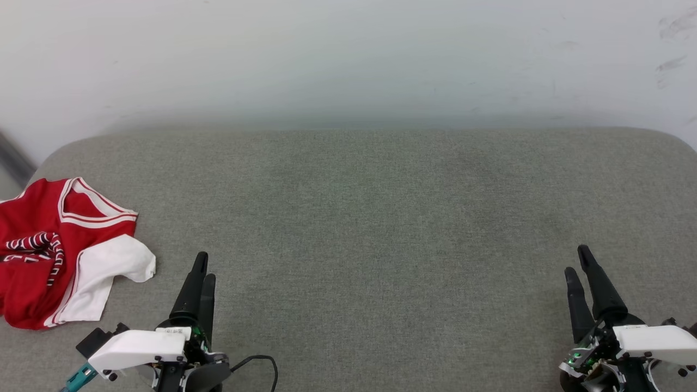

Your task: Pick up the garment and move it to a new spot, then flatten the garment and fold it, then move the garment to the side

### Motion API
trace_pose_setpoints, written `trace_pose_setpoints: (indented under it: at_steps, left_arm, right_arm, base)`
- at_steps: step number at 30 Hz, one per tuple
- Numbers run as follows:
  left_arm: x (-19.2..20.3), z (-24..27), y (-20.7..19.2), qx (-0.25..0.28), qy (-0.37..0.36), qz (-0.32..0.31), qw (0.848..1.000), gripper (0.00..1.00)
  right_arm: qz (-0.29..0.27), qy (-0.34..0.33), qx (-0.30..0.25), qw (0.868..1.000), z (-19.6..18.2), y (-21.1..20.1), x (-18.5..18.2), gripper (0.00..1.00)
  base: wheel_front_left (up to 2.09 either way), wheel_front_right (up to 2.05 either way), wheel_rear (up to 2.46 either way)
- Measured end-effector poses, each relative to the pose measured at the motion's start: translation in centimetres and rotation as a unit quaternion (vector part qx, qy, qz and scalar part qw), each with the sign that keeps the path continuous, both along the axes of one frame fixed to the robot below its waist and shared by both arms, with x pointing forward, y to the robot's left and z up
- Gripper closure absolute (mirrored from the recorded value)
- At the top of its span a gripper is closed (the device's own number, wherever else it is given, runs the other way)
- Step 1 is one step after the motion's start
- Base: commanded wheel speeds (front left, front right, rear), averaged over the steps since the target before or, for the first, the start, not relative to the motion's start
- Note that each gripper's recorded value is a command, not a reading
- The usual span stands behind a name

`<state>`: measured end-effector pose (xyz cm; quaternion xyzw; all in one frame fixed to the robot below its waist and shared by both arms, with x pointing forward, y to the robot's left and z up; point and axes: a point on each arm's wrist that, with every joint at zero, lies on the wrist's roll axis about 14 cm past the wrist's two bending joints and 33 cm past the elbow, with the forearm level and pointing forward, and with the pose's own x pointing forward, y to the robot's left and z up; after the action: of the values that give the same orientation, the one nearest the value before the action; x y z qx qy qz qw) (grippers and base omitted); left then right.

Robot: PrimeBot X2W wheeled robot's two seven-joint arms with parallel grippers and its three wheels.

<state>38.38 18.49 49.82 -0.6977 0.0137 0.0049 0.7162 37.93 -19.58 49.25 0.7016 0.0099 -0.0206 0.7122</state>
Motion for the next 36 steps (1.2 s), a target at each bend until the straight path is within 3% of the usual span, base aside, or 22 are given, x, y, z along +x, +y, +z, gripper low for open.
trace_pose_setpoints:
  at_steps: [9,19,29,36]
  left_arm:
    - [0.2,1.5,-0.9,0.044,-0.023,-0.006,0.999,0.00]
    - [0.3,2.5,-1.7,0.145,-0.043,-0.012,0.988,0.00]
    - [0.3,2.9,-2.4,0.261,-0.056,-0.018,0.963,0.00]
    - [0.2,3.1,-2.8,0.337,-0.065,-0.021,0.939,0.00]
  right_arm:
    - [-0.002,-0.010,-0.027,1.000,0.7,0.5,0.0,0.00]
    - [0.001,-0.029,-0.129,0.991,1.9,0.7,0.2,0.00]
    - [0.008,-0.042,-0.254,0.966,2.8,1.1,0.2,0.00]
    - [0.021,-0.048,-0.344,0.937,3.2,1.6,0.1,0.00]
  base:
    - [0.00,0.00,0.00]
    - [0.00,0.00,0.00]
    - [0.00,0.00,0.00]
    - [0.00,0.00,0.00]
